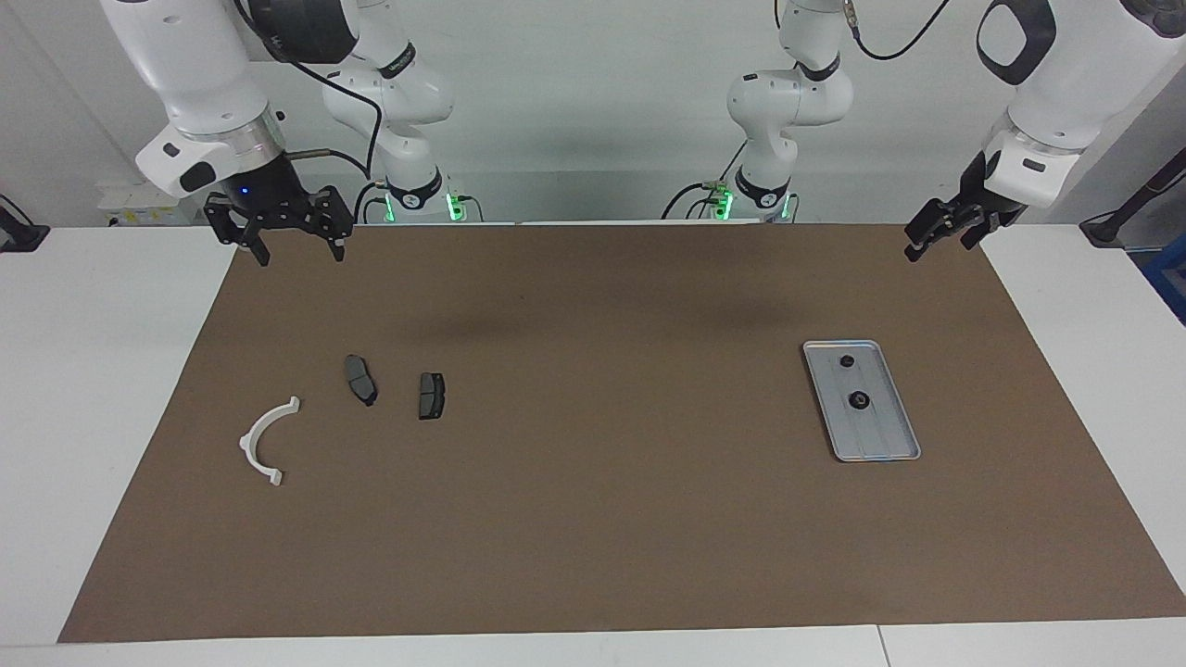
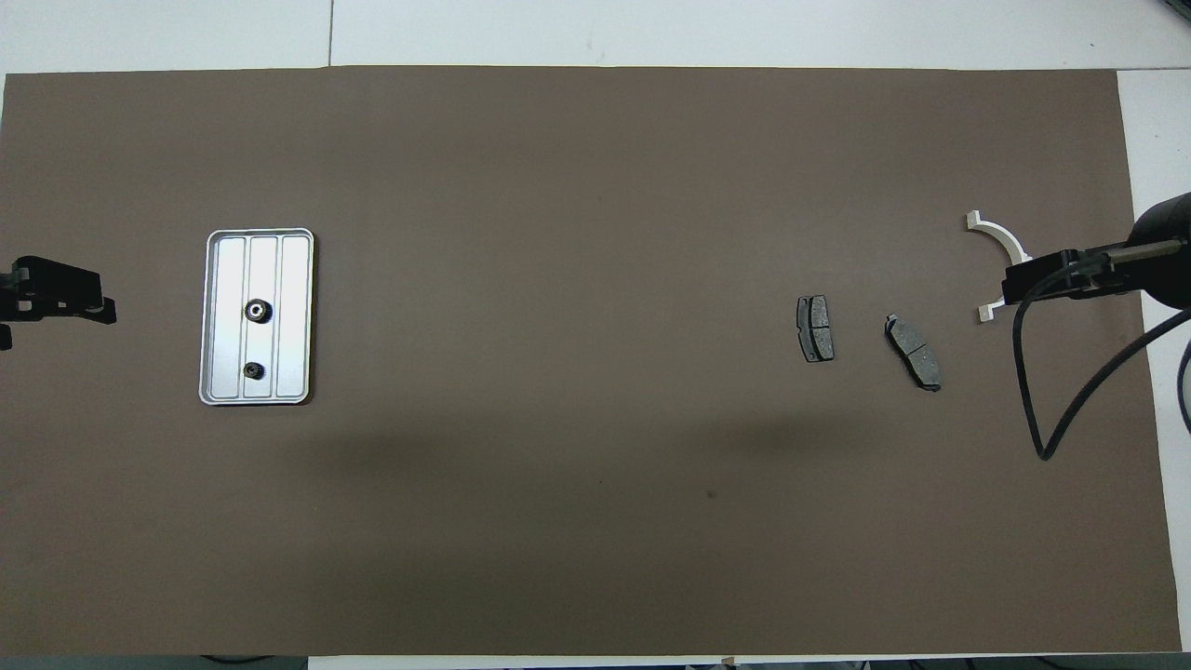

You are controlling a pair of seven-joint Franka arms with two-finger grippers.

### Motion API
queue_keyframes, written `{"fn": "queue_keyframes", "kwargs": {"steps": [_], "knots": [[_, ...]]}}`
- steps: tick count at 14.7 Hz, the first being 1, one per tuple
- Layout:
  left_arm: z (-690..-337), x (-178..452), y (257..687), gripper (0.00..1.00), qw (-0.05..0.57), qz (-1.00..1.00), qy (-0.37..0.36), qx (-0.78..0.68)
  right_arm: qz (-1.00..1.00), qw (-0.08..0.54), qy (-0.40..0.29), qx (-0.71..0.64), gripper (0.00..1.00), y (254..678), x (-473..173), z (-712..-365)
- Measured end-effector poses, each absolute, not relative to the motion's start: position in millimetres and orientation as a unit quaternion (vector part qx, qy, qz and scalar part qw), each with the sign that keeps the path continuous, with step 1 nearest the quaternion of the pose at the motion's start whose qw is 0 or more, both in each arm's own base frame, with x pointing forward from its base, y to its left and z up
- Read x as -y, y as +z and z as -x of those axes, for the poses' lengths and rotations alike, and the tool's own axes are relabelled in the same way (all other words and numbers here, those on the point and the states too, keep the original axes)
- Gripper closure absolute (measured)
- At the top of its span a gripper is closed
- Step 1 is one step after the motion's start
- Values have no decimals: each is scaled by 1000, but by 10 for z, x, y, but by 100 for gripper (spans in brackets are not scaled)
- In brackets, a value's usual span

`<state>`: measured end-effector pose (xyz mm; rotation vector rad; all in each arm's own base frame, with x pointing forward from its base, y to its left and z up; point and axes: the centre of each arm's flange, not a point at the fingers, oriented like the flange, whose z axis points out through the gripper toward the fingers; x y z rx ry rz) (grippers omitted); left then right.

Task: Pick bearing gear from pile to tray

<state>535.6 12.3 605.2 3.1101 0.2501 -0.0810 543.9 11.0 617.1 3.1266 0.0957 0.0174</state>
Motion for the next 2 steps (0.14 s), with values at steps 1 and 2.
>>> {"fn": "queue_keyframes", "kwargs": {"steps": [1, 2], "knots": [[-5357, -89, 6053, 0, 10, -997, -26, -77, -999, 7, 6, -31, 0, 6171, -110, -5438], [-5358, -55, 6054, 0, 10, -997, -26, -74, -999, 7, 6, -31, 0, 6172, -110, -5438]]}}
